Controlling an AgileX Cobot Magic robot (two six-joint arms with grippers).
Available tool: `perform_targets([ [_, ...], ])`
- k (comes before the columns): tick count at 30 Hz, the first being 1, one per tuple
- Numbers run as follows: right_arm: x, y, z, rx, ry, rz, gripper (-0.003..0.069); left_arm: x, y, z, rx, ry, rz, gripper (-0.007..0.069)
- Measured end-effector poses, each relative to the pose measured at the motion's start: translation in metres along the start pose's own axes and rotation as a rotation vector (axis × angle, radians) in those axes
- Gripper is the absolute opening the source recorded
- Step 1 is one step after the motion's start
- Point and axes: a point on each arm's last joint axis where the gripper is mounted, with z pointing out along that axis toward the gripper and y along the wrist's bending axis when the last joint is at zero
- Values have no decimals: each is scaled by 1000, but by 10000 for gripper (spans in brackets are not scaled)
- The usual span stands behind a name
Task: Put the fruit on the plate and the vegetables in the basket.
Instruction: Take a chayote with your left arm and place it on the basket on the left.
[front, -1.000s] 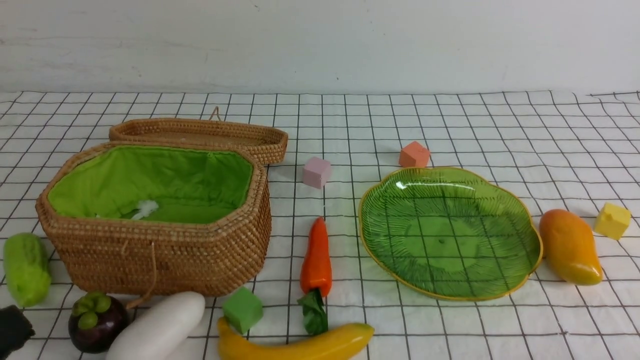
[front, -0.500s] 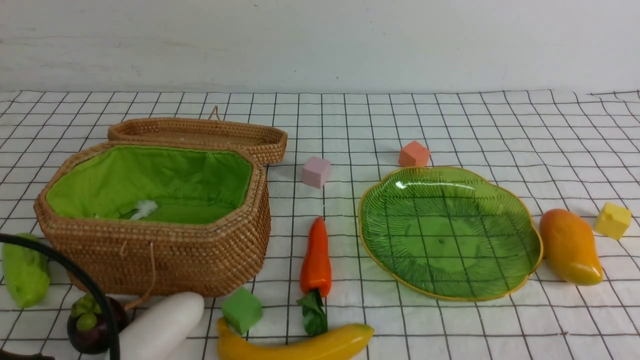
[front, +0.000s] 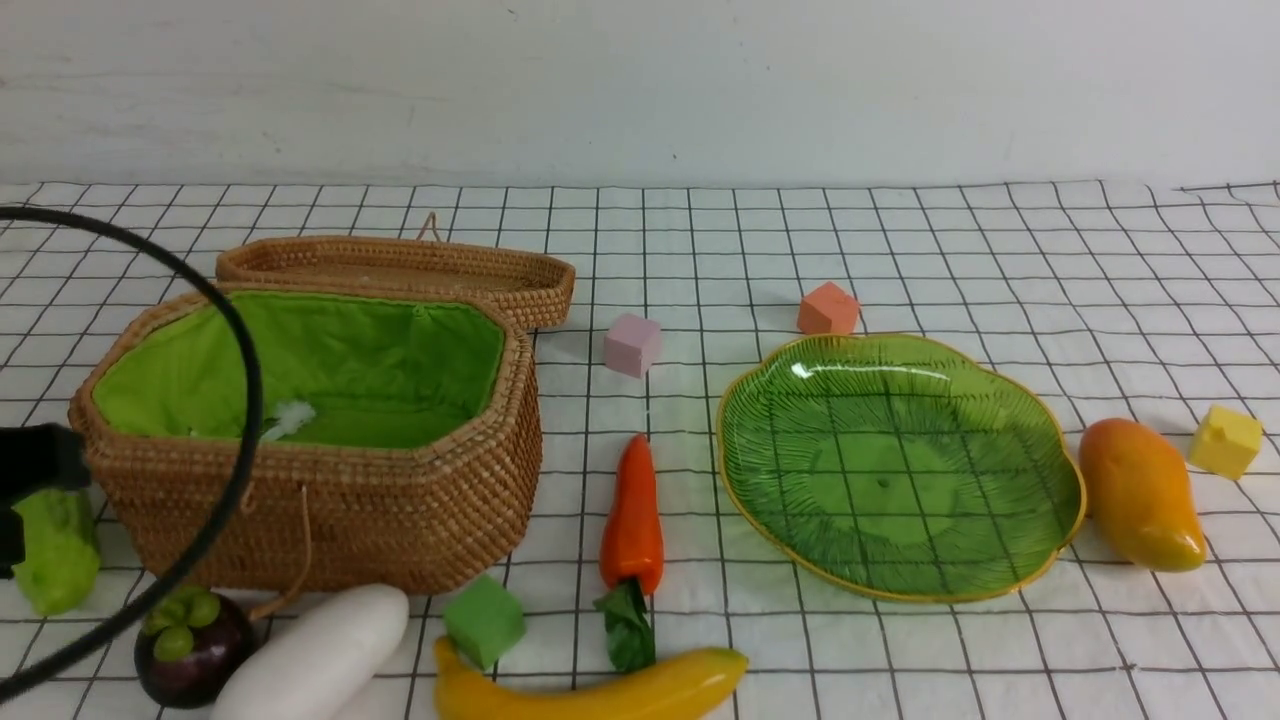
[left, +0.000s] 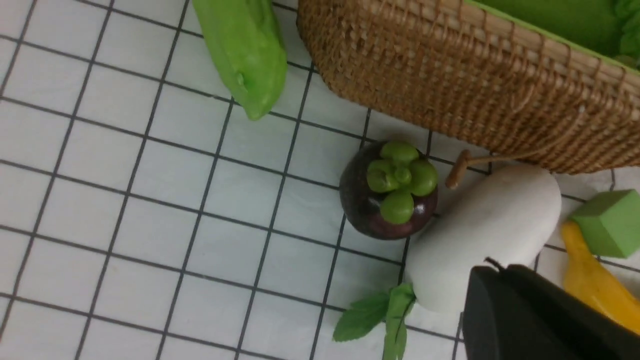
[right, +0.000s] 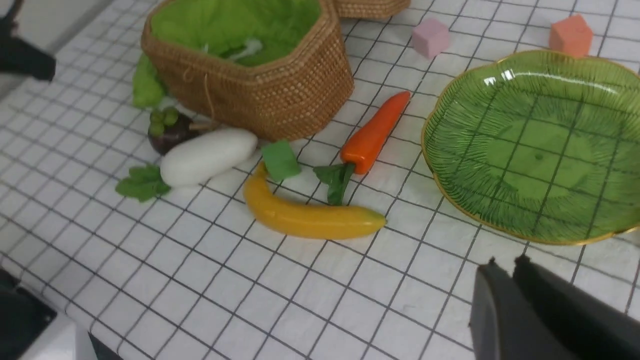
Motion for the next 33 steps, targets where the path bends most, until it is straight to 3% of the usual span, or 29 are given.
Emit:
perform_targets([
  [4, -16, 1, 4, -1, 30, -59, 61, -9, 10, 13, -48, 32, -68, -13],
  [6, -20, 1, 6, -4, 37, -103, 61, -16, 29, 20, -82, 47, -151, -13],
  [11, -19, 5, 2, -42, 29, -193, 61, -32, 57, 38, -29, 23, -305, -13],
  [20, -28, 25, -30, -191, -92, -258, 69, -46, 75, 97, -68, 78, -299, 29],
  [24, -29, 34, -40, -272, -123, -290, 71, -53, 82, 124, -87, 55, -292, 179],
  [25, -29, 35, -40, -274, -123, -292, 71, -52, 82, 125, -88, 59, -293, 179],
  [26, -28, 36, -41, -290, -118, -297, 74, -54, 84, 135, -91, 56, -295, 250],
  [28, -28, 37, -41, -297, -114, -300, 76, -55, 86, 145, -95, 50, -296, 347],
  [33, -27, 37, -41, -298, -110, -303, 80, -55, 89, 162, -101, 48, -278, 498],
])
